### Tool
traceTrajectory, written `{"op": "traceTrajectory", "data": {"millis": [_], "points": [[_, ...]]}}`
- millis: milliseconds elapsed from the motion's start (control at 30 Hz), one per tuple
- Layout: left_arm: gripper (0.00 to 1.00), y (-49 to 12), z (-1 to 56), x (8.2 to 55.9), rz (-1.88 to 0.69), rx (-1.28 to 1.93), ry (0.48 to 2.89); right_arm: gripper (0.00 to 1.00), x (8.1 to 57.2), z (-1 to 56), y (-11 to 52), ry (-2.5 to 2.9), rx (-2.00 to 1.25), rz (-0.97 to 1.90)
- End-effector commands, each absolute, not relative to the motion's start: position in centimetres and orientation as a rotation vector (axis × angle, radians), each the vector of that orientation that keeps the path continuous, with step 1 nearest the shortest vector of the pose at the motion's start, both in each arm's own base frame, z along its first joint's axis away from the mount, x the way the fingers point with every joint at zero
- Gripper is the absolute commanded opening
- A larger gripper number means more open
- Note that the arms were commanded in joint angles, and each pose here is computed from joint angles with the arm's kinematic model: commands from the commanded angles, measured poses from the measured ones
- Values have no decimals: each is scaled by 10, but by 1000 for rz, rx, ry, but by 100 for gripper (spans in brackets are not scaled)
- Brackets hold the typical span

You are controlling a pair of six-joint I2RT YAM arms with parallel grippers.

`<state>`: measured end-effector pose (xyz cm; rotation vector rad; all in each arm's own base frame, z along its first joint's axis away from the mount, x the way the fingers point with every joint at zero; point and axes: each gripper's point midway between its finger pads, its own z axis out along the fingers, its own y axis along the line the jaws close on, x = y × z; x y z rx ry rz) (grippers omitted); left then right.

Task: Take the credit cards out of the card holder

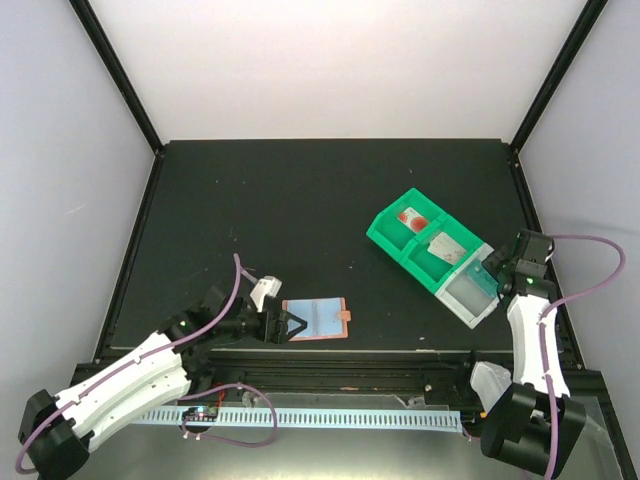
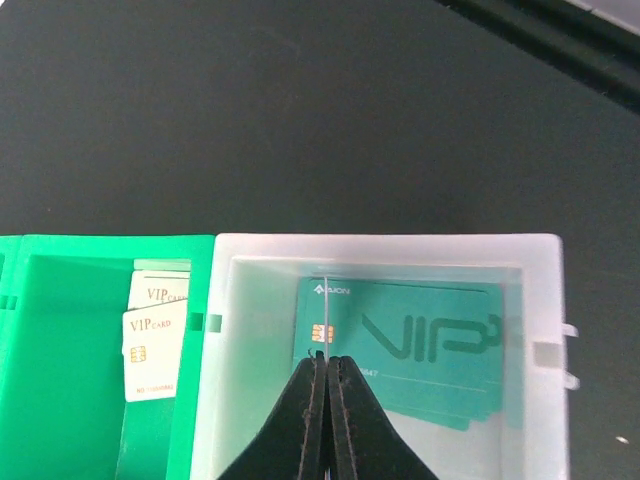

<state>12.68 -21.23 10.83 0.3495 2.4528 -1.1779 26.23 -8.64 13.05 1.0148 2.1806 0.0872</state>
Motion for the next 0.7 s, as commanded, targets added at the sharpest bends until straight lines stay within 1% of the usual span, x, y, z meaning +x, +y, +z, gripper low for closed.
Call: {"op": "traceTrajectory", "data": {"millis": [0,300,467,567,667], "points": [[99,-218,118,128,-1197,402,2428,1,288,134,-83,2109,941,208],[99,-218,117,129,-1197,377,2440,1,294,112,-83,2127,951,355],[99,-218,113,130,-1188,374,2459,1,292,102,-85,2150,951,365],[99,-219,113,129,-1191,379,2469,4,291,99,-86,2151,951,358],[99,-219,112,129,-1188,384,2474,10,290,96,-89,2156,955,334]]}}
